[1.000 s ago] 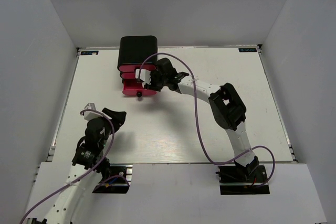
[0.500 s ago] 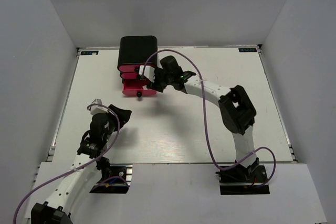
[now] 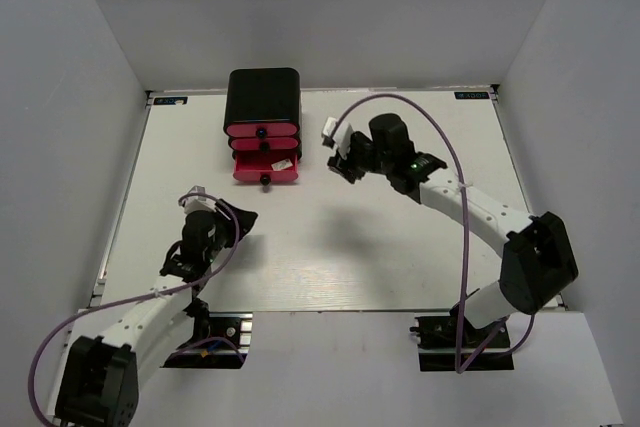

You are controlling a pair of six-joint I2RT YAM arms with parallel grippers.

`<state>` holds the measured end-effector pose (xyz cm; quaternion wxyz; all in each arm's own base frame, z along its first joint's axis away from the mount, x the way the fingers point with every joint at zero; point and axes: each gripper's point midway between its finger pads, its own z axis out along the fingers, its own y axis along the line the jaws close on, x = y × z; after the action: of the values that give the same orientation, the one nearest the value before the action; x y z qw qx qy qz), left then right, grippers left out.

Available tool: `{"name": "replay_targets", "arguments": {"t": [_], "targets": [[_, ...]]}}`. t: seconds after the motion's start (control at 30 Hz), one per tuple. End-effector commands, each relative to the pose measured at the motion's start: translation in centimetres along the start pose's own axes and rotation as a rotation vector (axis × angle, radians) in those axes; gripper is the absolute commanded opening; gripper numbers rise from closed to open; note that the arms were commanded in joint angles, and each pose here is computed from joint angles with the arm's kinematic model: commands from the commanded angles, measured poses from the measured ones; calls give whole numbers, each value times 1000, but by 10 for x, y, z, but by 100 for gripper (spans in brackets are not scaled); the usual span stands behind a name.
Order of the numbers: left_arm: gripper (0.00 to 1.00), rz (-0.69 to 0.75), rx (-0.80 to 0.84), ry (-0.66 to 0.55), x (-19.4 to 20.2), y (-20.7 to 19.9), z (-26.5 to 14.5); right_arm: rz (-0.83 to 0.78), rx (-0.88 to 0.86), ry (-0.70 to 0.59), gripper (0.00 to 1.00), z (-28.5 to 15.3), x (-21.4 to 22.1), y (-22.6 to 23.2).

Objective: Sort the stationery into containers
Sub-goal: Close the drawer in the storage box.

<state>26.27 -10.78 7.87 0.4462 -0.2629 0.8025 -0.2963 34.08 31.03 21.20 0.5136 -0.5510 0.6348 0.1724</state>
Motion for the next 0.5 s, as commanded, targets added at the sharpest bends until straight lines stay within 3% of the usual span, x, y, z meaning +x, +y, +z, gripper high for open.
{"name": "replay_targets", "arguments": {"t": [0.0, 0.03, 0.1, 0.23, 0.47], "targets": [[54, -35, 80, -10, -4, -15, 10, 101, 27, 34, 38, -19, 24, 3], [42, -47, 75, -6, -2, -14, 13, 114, 31, 39, 29, -27, 30, 8], [34, -48, 67, 25, 3, -12, 23, 135, 48, 44, 20, -37, 39, 10], [22, -67, 53, 63, 8, -14, 40, 159, 73, 68, 20, -55, 62, 16], [15, -162, 13, 68, 6, -14, 66, 205, 117, 82, 21, -67, 81, 12]]}}
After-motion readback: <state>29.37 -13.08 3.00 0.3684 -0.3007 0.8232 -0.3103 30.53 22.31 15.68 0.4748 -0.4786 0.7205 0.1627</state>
